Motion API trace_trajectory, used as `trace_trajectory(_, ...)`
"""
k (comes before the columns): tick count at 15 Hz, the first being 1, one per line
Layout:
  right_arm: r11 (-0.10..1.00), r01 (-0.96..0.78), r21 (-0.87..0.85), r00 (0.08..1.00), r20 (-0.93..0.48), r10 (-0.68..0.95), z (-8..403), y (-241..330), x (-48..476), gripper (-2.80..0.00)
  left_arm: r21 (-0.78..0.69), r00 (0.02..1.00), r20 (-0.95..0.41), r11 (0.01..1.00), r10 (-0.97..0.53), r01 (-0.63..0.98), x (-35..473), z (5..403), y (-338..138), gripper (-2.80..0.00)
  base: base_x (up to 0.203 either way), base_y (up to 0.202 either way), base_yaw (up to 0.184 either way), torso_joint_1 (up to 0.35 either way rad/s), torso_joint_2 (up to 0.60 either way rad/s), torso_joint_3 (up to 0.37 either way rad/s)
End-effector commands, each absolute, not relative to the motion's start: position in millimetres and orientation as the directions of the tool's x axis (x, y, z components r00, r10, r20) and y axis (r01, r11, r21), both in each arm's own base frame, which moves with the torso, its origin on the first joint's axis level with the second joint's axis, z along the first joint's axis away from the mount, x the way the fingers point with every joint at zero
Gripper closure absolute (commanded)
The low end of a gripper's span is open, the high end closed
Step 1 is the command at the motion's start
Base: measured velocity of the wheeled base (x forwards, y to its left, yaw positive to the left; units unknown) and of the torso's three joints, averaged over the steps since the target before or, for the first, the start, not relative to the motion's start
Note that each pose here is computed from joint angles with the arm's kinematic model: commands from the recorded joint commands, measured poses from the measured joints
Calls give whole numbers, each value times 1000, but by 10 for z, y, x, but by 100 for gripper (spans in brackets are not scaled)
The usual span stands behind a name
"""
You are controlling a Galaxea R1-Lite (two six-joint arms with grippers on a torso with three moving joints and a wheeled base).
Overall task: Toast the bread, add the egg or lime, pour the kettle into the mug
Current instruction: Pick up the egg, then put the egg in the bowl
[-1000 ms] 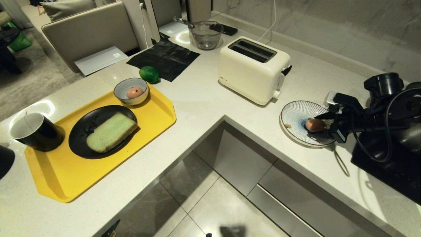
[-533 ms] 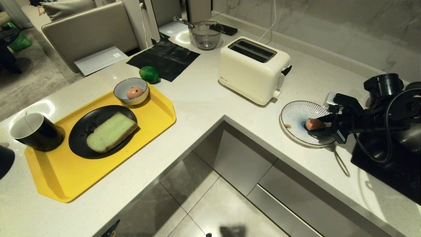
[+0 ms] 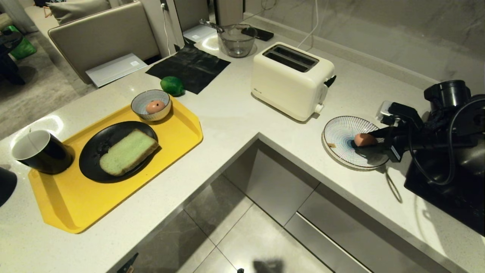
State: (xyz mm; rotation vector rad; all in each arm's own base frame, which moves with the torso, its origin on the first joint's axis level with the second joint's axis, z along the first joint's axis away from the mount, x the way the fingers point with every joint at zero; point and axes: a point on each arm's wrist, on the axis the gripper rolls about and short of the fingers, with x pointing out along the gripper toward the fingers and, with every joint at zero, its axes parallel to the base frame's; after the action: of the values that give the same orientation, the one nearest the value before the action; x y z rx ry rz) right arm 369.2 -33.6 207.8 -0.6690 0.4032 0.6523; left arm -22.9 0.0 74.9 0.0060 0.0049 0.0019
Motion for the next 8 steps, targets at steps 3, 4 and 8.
trace_trajectory(3,631,-649,-424,747,-514,422,2205,-317,3616,0,6,1000,-6,1000,3,-3,-228,744,-1,0,0,0,0,0,0,0)
trace_trajectory(4,664,-636,-394,753,-504,422,2252,-308,3596,0,6,1000,-6,1000,2,-2,-228,747,-1,0,0,0,0,0,0,0)
trace_trajectory(8,751,-580,-315,786,-457,416,2499,-286,3422,0,6,1000,-6,1000,2,-2,-228,744,0,0,0,0,0,0,0,0)
